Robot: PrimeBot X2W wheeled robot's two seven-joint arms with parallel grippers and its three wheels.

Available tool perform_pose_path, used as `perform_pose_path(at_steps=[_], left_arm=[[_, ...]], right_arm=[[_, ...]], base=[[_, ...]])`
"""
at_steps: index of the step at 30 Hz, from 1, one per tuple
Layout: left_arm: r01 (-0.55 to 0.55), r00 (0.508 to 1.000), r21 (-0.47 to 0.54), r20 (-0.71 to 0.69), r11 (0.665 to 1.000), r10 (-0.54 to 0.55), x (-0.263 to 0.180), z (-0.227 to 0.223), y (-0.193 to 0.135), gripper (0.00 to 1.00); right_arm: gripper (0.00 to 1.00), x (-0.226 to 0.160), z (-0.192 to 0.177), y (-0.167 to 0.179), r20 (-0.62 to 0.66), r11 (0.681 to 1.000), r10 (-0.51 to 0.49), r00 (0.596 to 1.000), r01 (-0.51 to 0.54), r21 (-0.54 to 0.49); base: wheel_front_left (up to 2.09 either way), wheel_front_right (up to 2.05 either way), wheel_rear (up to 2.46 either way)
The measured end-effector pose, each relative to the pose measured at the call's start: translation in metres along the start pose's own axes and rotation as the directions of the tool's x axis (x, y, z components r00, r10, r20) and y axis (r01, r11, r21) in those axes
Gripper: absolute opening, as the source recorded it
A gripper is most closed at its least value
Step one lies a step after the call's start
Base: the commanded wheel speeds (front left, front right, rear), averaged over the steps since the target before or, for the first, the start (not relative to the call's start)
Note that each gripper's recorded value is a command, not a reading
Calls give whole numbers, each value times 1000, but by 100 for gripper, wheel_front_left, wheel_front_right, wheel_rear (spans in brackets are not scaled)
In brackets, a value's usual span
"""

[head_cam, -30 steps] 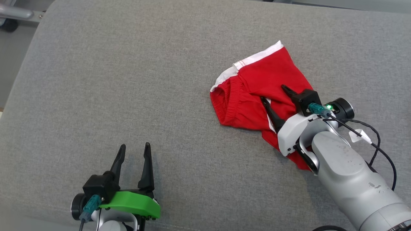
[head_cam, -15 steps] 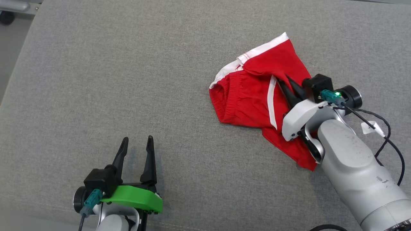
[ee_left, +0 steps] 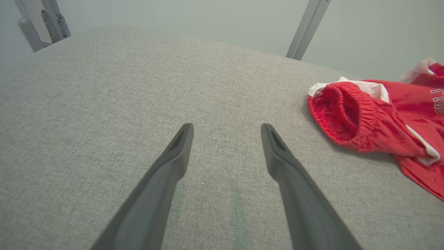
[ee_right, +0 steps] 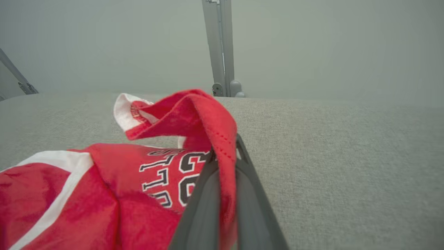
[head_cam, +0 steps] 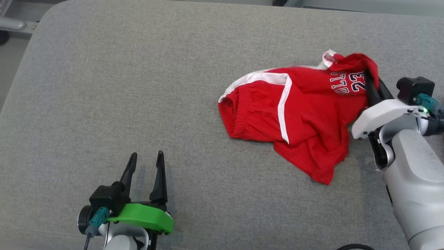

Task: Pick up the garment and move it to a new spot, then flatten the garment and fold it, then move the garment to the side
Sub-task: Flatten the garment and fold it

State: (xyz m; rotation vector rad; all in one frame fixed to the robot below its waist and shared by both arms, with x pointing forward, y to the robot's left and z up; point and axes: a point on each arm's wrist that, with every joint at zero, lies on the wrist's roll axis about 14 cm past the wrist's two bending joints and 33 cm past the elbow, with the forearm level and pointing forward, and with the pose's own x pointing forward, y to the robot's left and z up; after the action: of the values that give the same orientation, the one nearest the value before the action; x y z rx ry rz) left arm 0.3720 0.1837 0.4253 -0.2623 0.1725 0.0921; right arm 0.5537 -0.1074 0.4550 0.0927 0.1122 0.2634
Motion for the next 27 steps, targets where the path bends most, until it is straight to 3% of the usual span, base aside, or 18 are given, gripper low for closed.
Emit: perform_pose_path(at_steps=[2,3,4,5,8,17,27], left_arm=[[6,1000,0,3,1000,-6,0,1,-2,100],[8,1000,1,4,1000,-8,0,1,-2,100],[11,1000,3,4,1000,-11,0,1,-3,100],[12,1000,4,4,1000,-12,0,1,-3,100],[17,1000,5,5,1000,-17,-1,2,-4,100],[30,999,25,37,999,-31,-10,11,-5,100],[53,996,28,75,998,-55,-30,20,-9,100]], right_arm=[[1,-6,-6,-10,-21,1000,-31,999,31,0],[29,-8,-9,-15,-32,999,-44,999,44,-6],[78,-11,-11,-21,-37,998,-66,997,66,2],[100,-13,-12,-28,-40,996,-86,995,87,2],[100,-14,-3,-35,-13,993,-116,993,116,-4],[100,-38,17,3,62,999,-53,997,52,4],[100,-108,18,32,97,1000,0,995,0,1]], base=[[0,0,0],[0,0,0],[0,0,0],[0,0,0],[0,0,0],[0,0,0],[0,0,0]])
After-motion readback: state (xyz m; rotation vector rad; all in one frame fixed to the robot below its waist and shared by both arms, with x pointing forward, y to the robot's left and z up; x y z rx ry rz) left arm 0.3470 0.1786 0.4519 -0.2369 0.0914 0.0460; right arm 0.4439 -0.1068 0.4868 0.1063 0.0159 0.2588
